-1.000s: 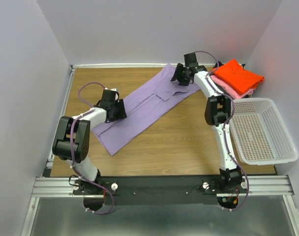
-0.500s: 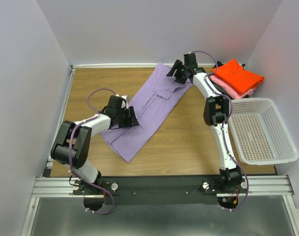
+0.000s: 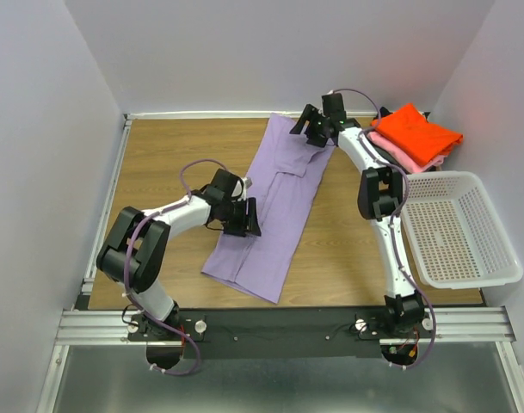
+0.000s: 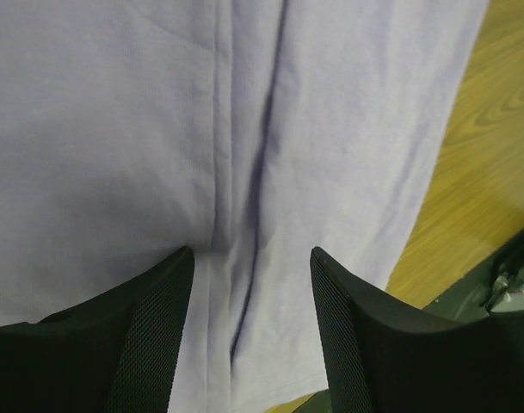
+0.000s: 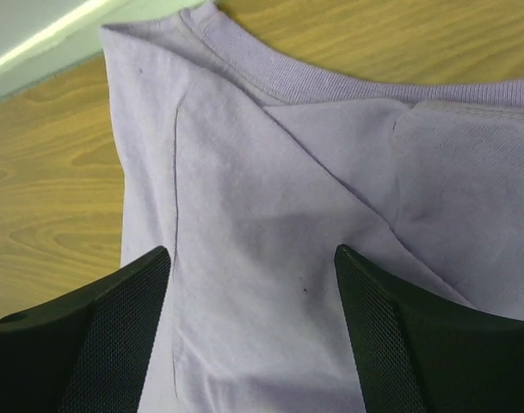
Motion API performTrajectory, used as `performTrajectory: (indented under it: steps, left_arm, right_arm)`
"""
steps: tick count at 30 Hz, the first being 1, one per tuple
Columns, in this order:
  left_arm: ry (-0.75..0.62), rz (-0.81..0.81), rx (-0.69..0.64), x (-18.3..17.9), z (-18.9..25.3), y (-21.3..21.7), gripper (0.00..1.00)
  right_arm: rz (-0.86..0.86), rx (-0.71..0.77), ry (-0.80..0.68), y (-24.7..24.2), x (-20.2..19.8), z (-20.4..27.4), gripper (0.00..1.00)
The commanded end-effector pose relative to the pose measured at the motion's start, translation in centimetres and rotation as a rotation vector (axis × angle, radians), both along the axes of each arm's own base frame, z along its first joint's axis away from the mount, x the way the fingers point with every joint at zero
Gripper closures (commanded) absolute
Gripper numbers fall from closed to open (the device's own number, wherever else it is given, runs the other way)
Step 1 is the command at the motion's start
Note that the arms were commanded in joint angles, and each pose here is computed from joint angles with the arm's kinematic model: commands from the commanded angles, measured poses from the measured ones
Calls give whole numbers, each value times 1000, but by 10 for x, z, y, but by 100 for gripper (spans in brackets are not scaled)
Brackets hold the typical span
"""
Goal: Fold and stack the t-shirts
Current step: Fold the tshirt
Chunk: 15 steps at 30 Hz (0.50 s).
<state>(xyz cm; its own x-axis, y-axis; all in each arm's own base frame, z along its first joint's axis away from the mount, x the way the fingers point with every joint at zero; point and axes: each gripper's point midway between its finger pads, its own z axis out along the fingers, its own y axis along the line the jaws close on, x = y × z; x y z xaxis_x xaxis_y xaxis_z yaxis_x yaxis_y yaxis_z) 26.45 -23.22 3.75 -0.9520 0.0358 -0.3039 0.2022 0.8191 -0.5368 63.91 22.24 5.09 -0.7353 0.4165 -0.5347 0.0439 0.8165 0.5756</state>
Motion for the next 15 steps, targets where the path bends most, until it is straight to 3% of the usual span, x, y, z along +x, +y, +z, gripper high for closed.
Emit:
performTrajectory:
  steps: [1,6,15]
  left_arm:
    - [-41,30,176,20,9,22,34]
    - [-183,29,232,56,36,24,34]
    - [-90,-106,187,16,-1,7,34]
  right_arm:
    - [47,-77,9,-9,-20,16,15]
    - [79,-119,-15,-16,-40,46,14]
    - [129,-161,59,-26,-83,33,14]
